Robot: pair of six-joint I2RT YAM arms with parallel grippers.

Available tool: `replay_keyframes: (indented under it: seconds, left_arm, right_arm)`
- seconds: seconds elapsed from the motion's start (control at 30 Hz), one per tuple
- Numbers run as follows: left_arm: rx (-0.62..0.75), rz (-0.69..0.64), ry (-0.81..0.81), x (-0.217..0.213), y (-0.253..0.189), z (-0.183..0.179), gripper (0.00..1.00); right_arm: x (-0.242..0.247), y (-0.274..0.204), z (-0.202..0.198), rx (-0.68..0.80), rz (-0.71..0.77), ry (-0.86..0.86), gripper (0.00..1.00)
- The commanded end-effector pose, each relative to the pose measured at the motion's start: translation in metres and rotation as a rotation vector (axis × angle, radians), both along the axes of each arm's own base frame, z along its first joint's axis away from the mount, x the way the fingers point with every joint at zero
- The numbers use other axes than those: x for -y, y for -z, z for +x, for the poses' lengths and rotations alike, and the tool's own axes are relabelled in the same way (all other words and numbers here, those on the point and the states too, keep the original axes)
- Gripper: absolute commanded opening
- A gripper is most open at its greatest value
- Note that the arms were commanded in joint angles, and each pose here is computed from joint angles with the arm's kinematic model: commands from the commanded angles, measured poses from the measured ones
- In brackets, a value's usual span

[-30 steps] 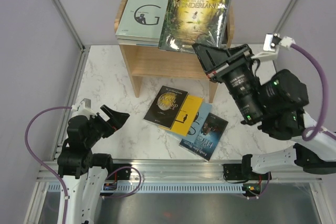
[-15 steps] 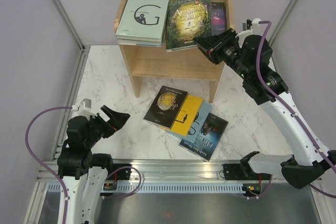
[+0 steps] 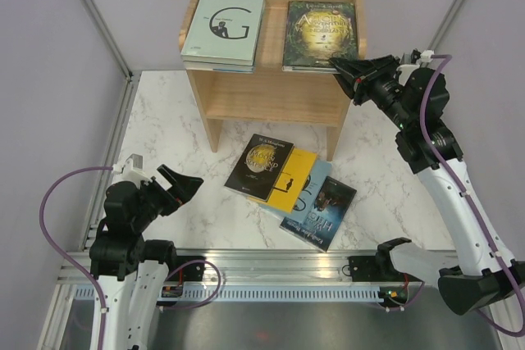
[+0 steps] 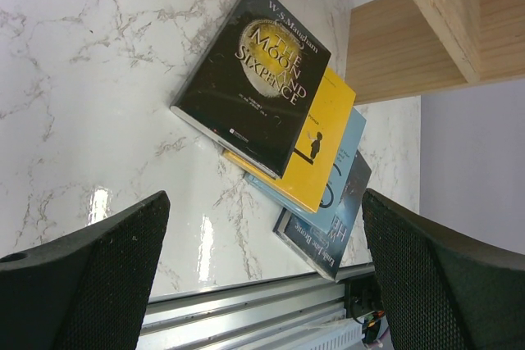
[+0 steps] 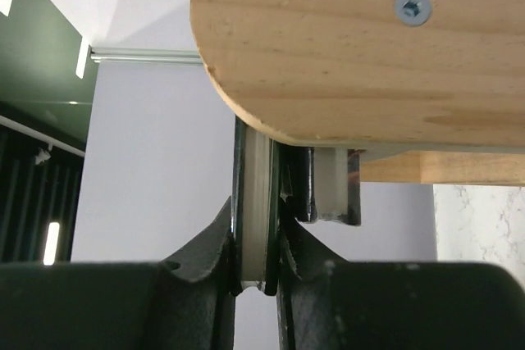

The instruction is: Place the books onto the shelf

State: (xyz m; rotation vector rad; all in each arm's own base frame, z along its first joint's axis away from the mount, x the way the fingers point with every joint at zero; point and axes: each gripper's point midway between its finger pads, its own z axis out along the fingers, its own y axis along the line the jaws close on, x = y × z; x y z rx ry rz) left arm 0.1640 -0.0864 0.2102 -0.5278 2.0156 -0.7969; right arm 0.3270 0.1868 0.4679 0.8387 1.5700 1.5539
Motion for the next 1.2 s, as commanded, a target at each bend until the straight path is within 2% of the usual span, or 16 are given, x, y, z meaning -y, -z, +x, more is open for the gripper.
replay_keyframes:
  seconds: [0.0, 0.3, 0.37, 0.4, 0.5, 0.57, 0.6, 0.7, 0.87, 1.03, 1.1, 1.17]
  left_arm:
    - [0.043, 0.005, 0.023, 0.002, -0.007, 0.001, 1.00]
    - [0.046, 0.005, 0.027, 0.003, -0.007, 0.000, 1.00]
    - [0.047, 0.002, 0.030, 0.003, -0.008, 0.000, 1.00]
    - [0.045, 0.004, 0.029, 0.003, -0.007, 0.000, 1.00]
    - [0.048, 0.003, 0.032, 0.003, -0.008, -0.002, 1.00]
    - [0.046, 0.003, 0.030, 0.003, -0.007, -0.002, 1.00]
    - [0.046, 0.001, 0.032, 0.004, -0.007, -0.002, 1.00]
    - [0.040, 0.001, 0.030, 0.004, -0.007, -0.002, 1.00]
    - [0.036, -0.001, 0.026, 0.003, -0.006, -0.001, 1.00]
    - [0.037, -0.003, 0.024, 0.003, -0.006, -0.001, 1.00]
    - [0.035, -0.003, 0.024, 0.003, -0.005, -0.001, 0.99]
    - [0.035, -0.001, 0.021, 0.003, -0.005, -0.001, 0.99]
  right_arm:
    - [0.017, -0.026, -0.002, 0.048, 0.118, 0.033, 0.00]
    - [0.026, -0.020, 0.024, 0.025, 0.106, 0.068, 0.00]
    - [0.023, -0.014, 0.033, 0.014, 0.095, 0.052, 0.13]
    - [0.022, -0.015, 0.035, 0.021, 0.095, 0.047, 0.26]
    - [0.019, -0.013, 0.039, 0.020, 0.088, 0.030, 0.49]
    - [0.020, -0.014, 0.034, 0.028, 0.085, 0.022, 0.56]
    - [0.020, -0.011, 0.031, 0.023, 0.082, 0.022, 0.62]
    - [0.024, -0.005, 0.015, 0.025, 0.081, 0.024, 0.69]
    - [0.028, 0.008, -0.018, 0.017, 0.069, 0.009, 0.73]
    - [0.029, 0.030, -0.032, -0.010, 0.060, 0.000, 0.74]
    - [0.029, 0.032, -0.033, -0.013, 0.055, -0.006, 0.70]
    - [0.029, 0.026, -0.033, 0.005, 0.057, -0.005, 0.60]
